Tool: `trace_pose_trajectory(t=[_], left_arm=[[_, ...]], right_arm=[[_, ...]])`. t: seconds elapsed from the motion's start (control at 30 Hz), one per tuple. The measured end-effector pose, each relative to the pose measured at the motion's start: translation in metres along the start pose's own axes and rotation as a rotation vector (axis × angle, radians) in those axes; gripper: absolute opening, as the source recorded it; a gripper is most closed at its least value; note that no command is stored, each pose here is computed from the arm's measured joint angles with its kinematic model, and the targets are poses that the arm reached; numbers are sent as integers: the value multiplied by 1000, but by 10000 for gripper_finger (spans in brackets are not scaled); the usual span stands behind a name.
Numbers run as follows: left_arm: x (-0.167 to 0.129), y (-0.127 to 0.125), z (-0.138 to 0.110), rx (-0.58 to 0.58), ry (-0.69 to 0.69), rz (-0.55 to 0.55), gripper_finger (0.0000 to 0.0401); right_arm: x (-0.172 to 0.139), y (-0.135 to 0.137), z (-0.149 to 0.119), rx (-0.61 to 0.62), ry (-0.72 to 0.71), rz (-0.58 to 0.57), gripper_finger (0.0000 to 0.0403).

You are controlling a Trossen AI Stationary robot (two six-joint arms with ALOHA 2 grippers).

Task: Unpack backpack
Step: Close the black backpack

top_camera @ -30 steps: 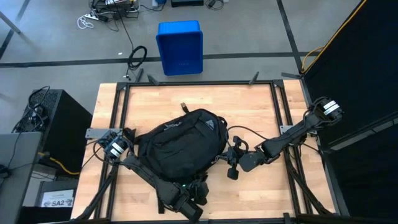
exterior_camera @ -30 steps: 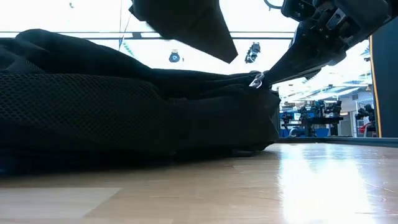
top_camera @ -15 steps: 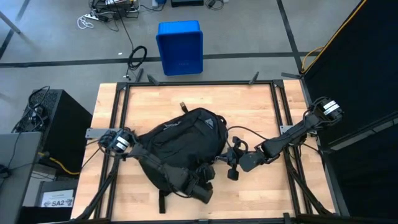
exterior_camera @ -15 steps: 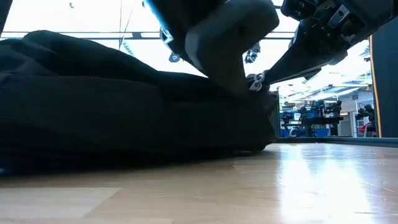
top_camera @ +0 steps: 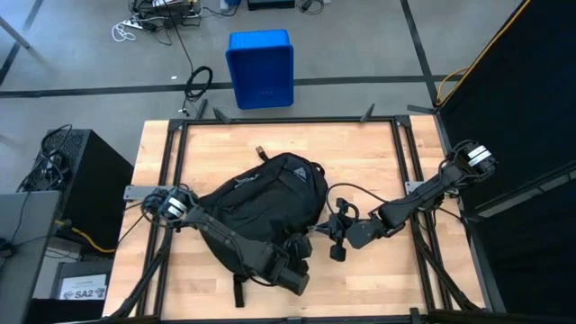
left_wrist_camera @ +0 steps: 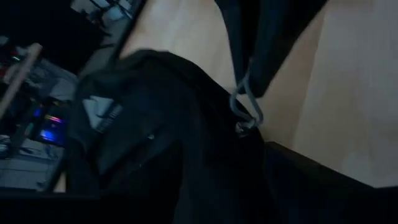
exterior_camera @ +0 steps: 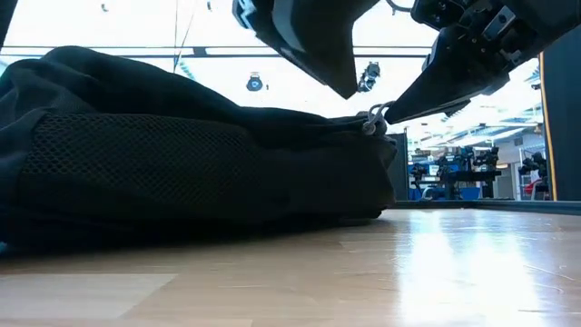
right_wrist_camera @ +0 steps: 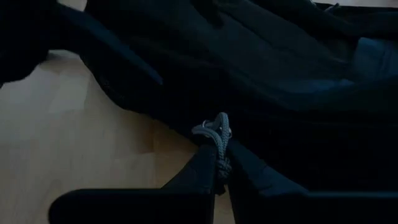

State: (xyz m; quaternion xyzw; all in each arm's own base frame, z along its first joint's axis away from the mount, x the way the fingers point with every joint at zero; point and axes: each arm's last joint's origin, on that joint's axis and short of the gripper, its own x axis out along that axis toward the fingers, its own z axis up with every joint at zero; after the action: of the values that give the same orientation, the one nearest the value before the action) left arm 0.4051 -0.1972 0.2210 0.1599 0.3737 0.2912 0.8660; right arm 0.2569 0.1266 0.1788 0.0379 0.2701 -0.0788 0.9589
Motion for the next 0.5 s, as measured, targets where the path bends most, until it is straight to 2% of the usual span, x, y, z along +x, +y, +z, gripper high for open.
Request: trace_pose_trajectory(t=[0.07, 0.2, 0.5], left_arm=[[9, 2, -1, -14, 36, -27, 193], [26, 10, -6, -45, 89, -6, 193], [50, 24, -1, -106, 175, -57, 194]], right_arm=[[0, 0, 0, 0, 0, 0, 0], [0, 0, 0, 1, 1, 6, 0], [0, 0, 0, 0, 1, 6, 0]])
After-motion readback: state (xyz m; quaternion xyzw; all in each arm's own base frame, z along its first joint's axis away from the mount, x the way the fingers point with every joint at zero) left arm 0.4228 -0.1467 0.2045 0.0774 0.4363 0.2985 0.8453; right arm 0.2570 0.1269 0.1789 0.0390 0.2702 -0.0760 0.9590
